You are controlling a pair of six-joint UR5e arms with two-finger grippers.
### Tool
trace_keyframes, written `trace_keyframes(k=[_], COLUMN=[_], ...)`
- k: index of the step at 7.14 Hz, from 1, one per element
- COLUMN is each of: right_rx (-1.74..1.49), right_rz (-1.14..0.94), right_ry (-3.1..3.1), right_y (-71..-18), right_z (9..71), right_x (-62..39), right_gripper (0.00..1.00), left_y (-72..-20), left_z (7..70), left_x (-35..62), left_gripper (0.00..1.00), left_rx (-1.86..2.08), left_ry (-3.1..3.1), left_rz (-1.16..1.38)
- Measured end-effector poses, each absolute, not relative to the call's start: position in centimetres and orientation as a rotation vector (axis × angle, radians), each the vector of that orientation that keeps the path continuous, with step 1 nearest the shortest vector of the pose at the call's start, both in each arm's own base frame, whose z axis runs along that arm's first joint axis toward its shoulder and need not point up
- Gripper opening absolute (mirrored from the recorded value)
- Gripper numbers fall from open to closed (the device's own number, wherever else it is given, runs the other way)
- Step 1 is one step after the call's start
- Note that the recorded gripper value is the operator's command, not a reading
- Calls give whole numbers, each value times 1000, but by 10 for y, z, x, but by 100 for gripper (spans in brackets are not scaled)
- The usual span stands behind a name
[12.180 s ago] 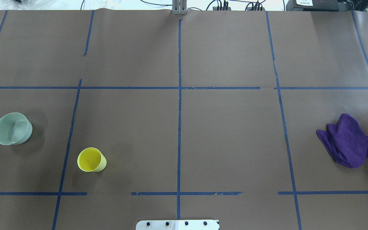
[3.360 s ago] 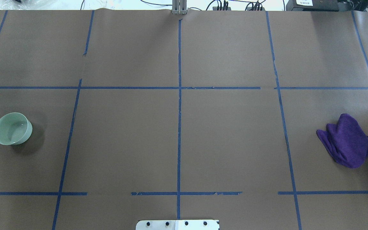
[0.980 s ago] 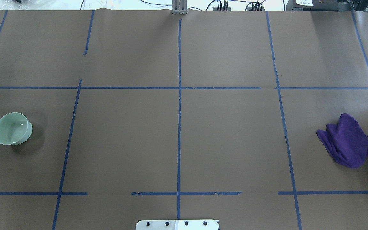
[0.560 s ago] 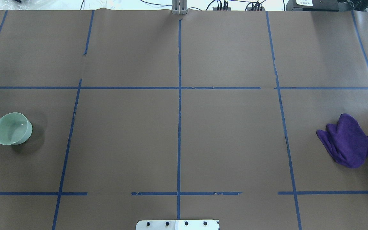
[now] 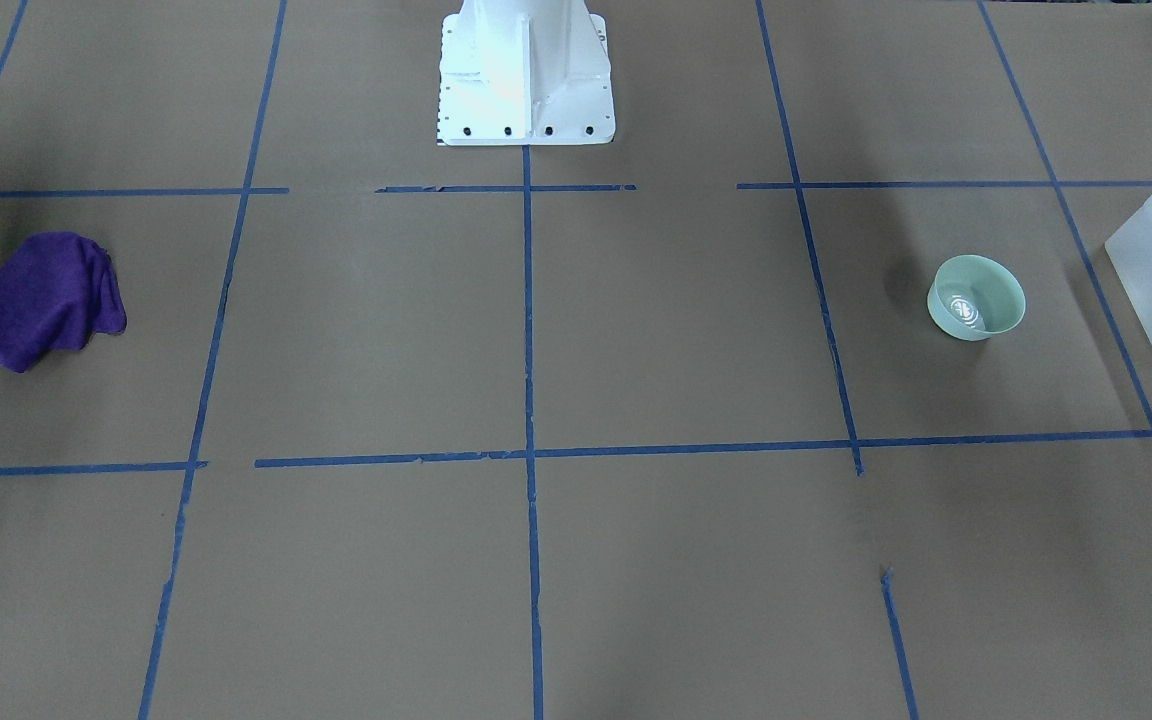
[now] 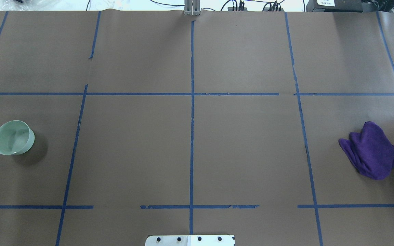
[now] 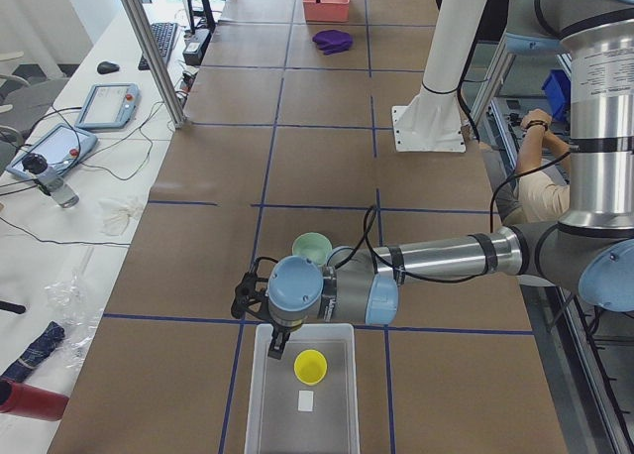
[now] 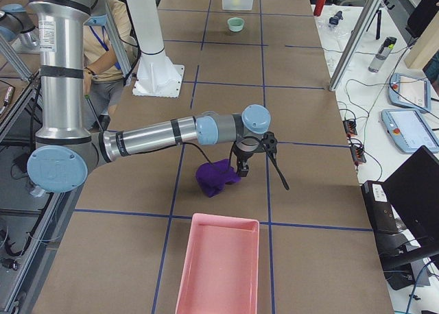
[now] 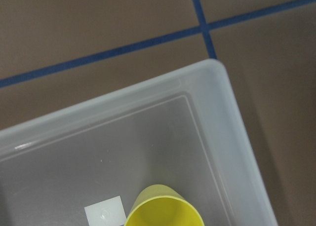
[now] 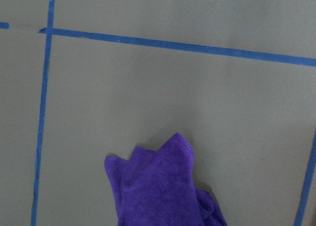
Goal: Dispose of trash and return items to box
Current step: 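Lower the yellow cup into the clear bin and open the left gripper, then grasp the purple cloth with the right gripper and lift it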
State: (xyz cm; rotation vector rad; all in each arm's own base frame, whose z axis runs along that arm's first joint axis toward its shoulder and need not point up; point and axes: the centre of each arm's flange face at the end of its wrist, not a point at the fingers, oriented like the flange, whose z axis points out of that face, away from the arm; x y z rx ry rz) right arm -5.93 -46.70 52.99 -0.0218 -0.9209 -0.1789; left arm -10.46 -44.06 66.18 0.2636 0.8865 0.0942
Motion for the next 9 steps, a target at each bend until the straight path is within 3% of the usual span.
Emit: trace_keyframes(k=[3,5,6,7,8,9], right_rx=[-22,28,51,56,51,44], right_rz=[-233,-226,-214,-186,-146,-116], right_ry=[-852,-852,-857,-868,-887,-905], right_y=[-446,-440,-438,-435,-431,-428], right_z=[537,587,620,646,657,660], right_x=[-114,-144,-152,-160,-169,-174], right_gripper=[100,100,95,36,0,0], left_y=[-442,-444,-445,-445,-444,-444], left_z=[625,619,618,616,614,613], left_x=[-100,-95,-94,-94,-93,-93], left_gripper=[100,100,100,100,100,100], left_rx=[265,259,258,260,262,264], left_ry=[904,910,911,911,911,911], left_rz=[18,5,4,4,6,7])
